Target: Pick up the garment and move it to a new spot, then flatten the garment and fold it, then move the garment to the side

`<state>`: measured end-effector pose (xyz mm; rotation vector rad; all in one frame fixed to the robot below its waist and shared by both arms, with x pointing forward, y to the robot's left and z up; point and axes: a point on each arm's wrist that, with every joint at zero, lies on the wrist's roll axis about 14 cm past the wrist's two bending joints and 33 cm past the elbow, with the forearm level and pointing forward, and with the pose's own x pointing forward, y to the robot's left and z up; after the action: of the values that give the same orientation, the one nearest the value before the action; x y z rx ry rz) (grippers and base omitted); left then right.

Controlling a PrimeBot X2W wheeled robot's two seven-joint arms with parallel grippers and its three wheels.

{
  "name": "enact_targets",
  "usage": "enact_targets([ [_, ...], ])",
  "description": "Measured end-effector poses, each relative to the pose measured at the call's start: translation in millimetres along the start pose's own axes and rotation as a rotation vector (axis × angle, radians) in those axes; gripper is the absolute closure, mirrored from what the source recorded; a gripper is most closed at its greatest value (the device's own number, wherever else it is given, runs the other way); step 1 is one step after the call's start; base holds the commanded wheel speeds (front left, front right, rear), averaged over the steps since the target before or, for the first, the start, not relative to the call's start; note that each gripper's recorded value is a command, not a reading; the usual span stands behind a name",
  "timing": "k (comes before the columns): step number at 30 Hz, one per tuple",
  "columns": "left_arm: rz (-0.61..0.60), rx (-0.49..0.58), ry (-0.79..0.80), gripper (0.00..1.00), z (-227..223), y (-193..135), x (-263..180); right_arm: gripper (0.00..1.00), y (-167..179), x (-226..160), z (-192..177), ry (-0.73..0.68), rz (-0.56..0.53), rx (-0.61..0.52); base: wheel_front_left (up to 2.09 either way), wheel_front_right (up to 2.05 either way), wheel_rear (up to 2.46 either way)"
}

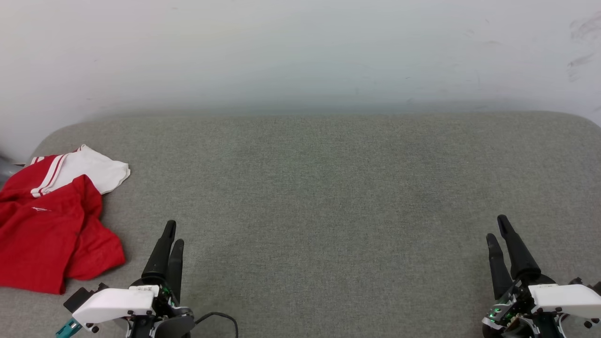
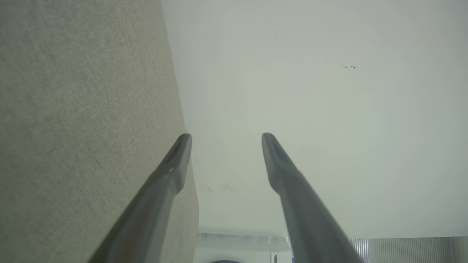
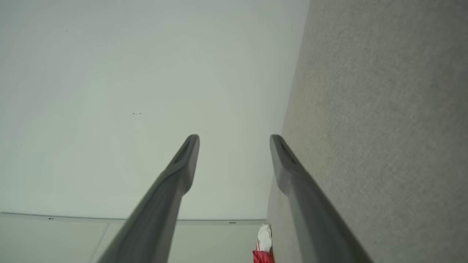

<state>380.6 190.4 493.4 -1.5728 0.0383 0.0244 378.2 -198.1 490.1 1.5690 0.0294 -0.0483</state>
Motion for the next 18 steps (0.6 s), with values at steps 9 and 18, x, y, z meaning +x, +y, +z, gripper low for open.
enact_targets([
  [9, -0.058, 0.036, 0.008, 0.0, -10.7, -18.8, 1.7, 0.0, 9.4, -1.8, -3.3, -0.014, 0.031, -0.035, 0.0, 0.0, 0.0],
  [18, -0.119, 0.197, -0.004, 0.0, -13.5, -38.6, 1.4, 0.0, 23.4, -2.4, -1.0, -0.037, 0.071, -0.207, 0.0, 0.0, 0.0],
])
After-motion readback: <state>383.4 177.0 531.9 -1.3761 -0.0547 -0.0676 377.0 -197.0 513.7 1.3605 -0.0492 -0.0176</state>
